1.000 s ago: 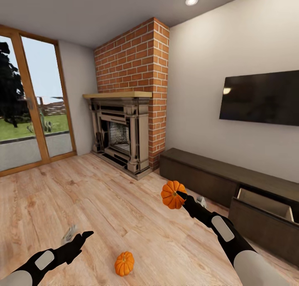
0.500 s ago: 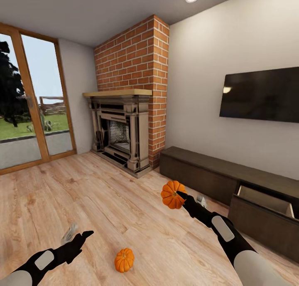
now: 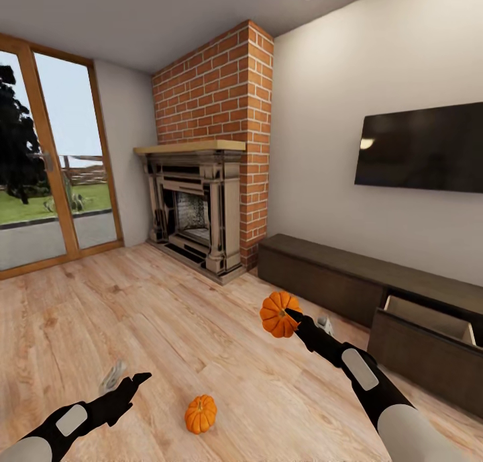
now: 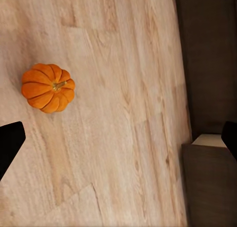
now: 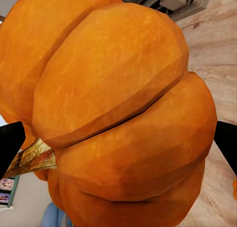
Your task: Place each of the two pumpkins and all three candles from the living room inside a cabinet in the living room (use any cabinet), then make sure every cabinet is closed, and position the cauldron so it is next to a table in the living room.
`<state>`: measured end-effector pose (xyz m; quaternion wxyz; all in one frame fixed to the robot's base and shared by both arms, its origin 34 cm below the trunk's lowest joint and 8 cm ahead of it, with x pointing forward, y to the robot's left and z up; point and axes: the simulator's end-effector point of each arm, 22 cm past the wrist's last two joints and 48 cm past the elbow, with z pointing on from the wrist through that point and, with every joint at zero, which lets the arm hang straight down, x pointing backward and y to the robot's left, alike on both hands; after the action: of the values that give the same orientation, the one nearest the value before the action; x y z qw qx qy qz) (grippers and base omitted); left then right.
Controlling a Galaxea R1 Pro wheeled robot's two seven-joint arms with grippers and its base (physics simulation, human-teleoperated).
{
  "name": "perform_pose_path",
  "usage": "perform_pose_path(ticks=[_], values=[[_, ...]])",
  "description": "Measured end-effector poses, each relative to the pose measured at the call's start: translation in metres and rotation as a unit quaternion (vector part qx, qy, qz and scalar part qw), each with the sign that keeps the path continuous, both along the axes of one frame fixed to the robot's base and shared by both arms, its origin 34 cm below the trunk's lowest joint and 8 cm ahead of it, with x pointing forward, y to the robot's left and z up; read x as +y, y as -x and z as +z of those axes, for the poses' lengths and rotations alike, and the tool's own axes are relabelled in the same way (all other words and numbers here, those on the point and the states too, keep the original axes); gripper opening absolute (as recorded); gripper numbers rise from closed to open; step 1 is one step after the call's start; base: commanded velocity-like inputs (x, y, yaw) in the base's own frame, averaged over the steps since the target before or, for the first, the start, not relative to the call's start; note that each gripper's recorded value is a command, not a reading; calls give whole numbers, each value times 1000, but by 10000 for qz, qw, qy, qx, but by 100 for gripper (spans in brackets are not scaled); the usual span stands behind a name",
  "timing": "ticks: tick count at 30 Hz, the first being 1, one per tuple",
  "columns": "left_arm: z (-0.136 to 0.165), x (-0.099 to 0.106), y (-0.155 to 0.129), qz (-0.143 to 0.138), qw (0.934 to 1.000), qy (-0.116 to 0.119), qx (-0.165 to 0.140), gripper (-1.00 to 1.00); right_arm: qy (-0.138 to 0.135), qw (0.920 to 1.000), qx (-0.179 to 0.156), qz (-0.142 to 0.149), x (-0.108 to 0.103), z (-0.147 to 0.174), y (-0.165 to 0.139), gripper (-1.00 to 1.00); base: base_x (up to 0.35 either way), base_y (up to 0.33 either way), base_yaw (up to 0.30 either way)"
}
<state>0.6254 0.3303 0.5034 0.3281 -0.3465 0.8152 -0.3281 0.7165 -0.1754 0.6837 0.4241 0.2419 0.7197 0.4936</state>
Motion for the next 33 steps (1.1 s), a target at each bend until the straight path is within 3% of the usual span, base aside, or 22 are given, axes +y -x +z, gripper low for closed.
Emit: perform_pose_path(ticks=[33], values=[[-71, 0, 16, -10, 10000, 0, -17, 100, -7, 10000, -10, 4, 0, -72, 17, -100, 0, 0, 0]])
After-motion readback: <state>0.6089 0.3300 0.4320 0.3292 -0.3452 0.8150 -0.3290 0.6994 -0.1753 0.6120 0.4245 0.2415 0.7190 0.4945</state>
